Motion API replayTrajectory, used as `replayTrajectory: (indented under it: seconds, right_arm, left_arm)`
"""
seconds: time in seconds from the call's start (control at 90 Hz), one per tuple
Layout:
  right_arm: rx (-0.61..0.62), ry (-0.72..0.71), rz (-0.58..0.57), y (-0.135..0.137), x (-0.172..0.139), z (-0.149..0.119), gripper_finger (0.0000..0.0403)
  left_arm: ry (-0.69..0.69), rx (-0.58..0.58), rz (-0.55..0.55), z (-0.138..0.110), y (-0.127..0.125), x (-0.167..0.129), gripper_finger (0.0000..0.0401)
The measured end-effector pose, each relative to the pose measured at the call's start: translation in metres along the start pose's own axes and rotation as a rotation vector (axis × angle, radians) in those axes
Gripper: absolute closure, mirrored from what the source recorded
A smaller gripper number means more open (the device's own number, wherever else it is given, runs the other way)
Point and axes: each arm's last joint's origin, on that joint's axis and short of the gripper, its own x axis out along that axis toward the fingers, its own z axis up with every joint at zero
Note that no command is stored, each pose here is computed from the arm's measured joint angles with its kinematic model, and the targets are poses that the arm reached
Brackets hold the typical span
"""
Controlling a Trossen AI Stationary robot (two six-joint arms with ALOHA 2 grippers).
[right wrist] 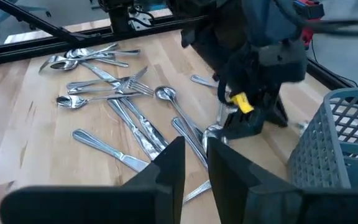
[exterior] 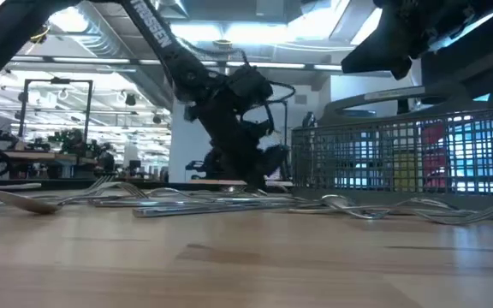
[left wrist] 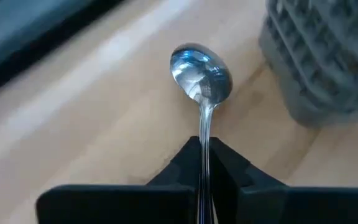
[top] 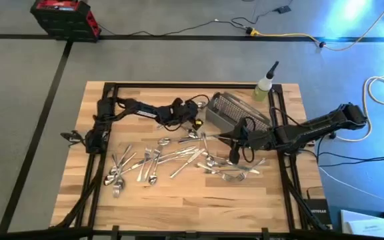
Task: Sort silverware
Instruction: Put the silver spoon into the gray silverware organizer
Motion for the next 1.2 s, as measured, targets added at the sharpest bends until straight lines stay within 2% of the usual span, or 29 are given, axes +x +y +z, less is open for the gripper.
replayTrajectory:
  seconds: [0.244, 0.378, 0.533, 0.633, 0.722, 0.8, 0.978, 1.078, 1.2]
  right_arm:
    - [0.001, 0.003, 0.013, 0.0, 0.0, 0.0, 0.0352]
    - [0.003, 0.0, 0.018, 0.001, 0.0, 0.0, 0.0352]
    - [0.003, 0.0, 0.018, 0.001, 0.0, 0.0, 0.0352]
    - [0.001, -0.005, 0.011, 0.0, 0.0, 0.001, 0.0352]
    - [-0.023, -0.033, -0.052, 0.0, -0.001, 0.001, 0.0352]
    - [-0.024, -0.089, -0.11, 0.004, -0.006, 0.004, 0.0352]
    - [-0.059, -0.165, -0.118, 0.011, -0.019, 0.008, 0.0352]
    - [-0.087, -0.165, -0.11, 0.015, -0.022, 0.007, 0.0352]
    - [-0.094, -0.162, -0.111, 0.016, -0.023, 0.005, 0.0352]
  left_arm:
    - [-0.088, 0.02, 0.083, 0.038, 0.016, -0.05, 0.04]
    - [-0.191, 0.012, 0.148, 0.061, 0.025, -0.085, 0.04]
    - [-0.4, -0.112, 0.058, 0.081, 0.022, -0.116, 0.0401]
    - [-0.531, -0.166, -0.073, 0.091, 0.009, -0.129, 0.0401]
    - [-0.631, -0.199, -0.197, 0.094, -0.007, -0.133, 0.0401]
    - [-0.694, -0.191, -0.256, 0.092, -0.02, -0.132, 0.0401]
    - [-0.807, -0.209, -0.313, 0.083, -0.041, -0.118, 0.0401]
    - [-0.855, -0.257, -0.355, 0.077, -0.046, -0.102, 0.0401]
    - [-0.933, -0.35, -0.457, 0.068, -0.049, -0.083, 0.0401]
